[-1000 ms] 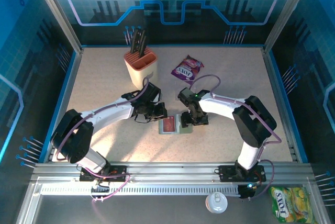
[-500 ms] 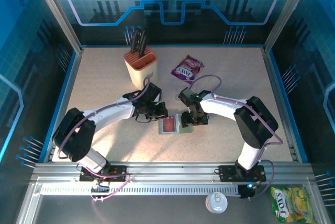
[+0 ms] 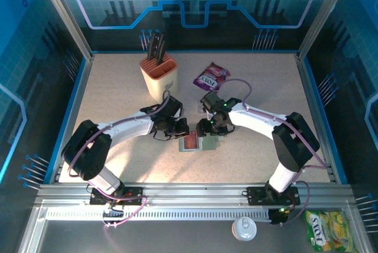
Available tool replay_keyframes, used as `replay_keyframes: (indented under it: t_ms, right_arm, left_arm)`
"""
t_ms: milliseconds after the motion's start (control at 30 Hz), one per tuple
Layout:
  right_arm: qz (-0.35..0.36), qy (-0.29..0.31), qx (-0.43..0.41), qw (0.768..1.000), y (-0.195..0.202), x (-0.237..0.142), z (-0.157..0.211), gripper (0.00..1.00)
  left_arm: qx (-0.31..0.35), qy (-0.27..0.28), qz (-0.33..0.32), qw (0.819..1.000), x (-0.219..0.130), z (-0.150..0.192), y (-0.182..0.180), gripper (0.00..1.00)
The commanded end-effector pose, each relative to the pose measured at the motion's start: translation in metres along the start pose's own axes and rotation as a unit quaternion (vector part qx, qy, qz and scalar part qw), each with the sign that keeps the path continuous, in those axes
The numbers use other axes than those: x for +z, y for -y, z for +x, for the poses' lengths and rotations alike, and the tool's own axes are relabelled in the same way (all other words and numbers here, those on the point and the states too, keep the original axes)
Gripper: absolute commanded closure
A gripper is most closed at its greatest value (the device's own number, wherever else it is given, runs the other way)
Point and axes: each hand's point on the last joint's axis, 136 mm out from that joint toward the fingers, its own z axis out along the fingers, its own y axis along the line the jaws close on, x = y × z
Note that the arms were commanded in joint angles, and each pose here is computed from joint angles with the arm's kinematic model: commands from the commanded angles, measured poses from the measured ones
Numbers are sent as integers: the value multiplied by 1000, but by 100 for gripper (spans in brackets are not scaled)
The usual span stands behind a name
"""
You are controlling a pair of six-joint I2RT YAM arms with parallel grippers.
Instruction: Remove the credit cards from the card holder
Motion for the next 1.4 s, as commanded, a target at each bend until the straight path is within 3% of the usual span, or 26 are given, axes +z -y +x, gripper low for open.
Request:
replay_keyframes:
  t_ms: [0,167,500,1367]
  right_arm:
    - [-81,10,-4,997,-33,-3,-7,37]
    - [-110,-6,1,994,-42,8,-6,41]
    - [-139,-27,-3,990,-49,26,-2,48]
    - [-150,-45,10,988,-46,40,7,57]
  left_arm:
    - [-18,-17,-17,1000,5,13,-14,91]
    - [-35,-31,-4,999,14,21,-17,92]
    - [-35,-36,-39,998,18,26,-35,94]
    - [-35,-39,-73,996,20,25,-48,94]
